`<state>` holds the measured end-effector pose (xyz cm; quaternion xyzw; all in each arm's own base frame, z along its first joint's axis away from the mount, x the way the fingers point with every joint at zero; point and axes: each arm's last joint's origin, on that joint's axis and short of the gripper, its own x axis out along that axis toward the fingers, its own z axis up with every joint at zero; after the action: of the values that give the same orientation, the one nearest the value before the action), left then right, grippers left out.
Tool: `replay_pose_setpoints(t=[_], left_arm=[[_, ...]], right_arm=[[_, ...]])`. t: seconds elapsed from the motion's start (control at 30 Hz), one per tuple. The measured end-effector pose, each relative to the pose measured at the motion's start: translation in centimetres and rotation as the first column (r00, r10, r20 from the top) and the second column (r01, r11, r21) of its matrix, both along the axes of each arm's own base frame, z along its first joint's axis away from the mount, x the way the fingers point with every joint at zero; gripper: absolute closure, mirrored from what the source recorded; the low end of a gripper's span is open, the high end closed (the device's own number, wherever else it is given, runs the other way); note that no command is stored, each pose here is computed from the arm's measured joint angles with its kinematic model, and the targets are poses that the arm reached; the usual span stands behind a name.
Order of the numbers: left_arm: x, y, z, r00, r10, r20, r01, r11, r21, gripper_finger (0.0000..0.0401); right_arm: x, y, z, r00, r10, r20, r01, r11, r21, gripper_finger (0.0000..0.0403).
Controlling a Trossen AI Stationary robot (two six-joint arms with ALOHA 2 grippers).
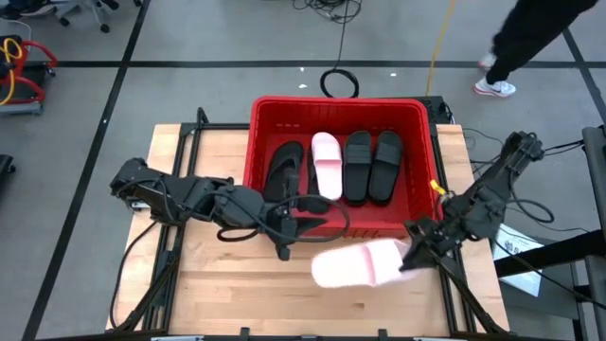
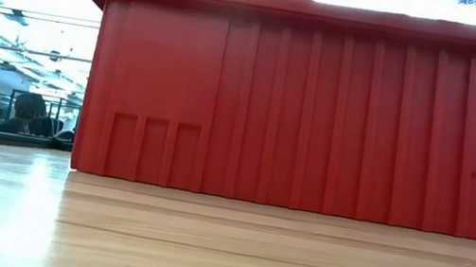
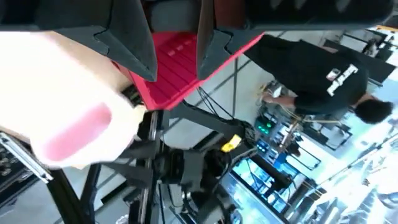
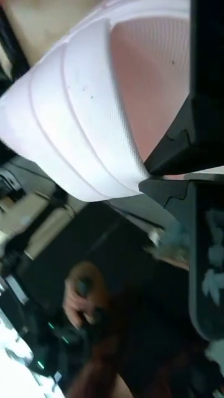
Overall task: Pick and place slides into bin
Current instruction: Put the pink slide into the red bin
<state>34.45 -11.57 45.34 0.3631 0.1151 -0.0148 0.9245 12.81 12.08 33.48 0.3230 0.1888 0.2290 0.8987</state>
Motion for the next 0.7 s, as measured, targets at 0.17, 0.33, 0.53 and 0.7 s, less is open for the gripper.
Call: replay_pose_setpoints(t=[0.17, 0.33, 0.53, 0.7], left_arm=[[0.8, 0.4, -0.6, 1.000, -0.001, -0.017, 0.001, 1.000, -0.010, 0.0279], [1.2, 0.4, -1.0, 1.000, -0.007, -0.025, 0.007, 1.000, -0.015, 0.0279], [3.0, 0.3, -2.4, 0.999, -0.017, -0.045, 0.016, 1.000, -0.016, 0.0279], [4.6, 0.4, -3.8, 0.998, -0.016, -0.053, 0.016, 1.000, -0.005, 0.0279]], right_arm=[[1.3, -1.6, 0.3, 0.995, -0.078, 0.060, 0.081, 0.996, -0.040, 0.0403], [2.2, -2.8, 0.6, 0.990, -0.084, 0.113, 0.093, 0.993, -0.078, 0.0403], [2.9, -3.8, 0.6, 0.988, -0.072, 0.135, 0.087, 0.990, -0.107, 0.0403], [3.2, -4.4, 0.6, 0.988, -0.062, 0.142, 0.080, 0.989, -0.123, 0.0403]])
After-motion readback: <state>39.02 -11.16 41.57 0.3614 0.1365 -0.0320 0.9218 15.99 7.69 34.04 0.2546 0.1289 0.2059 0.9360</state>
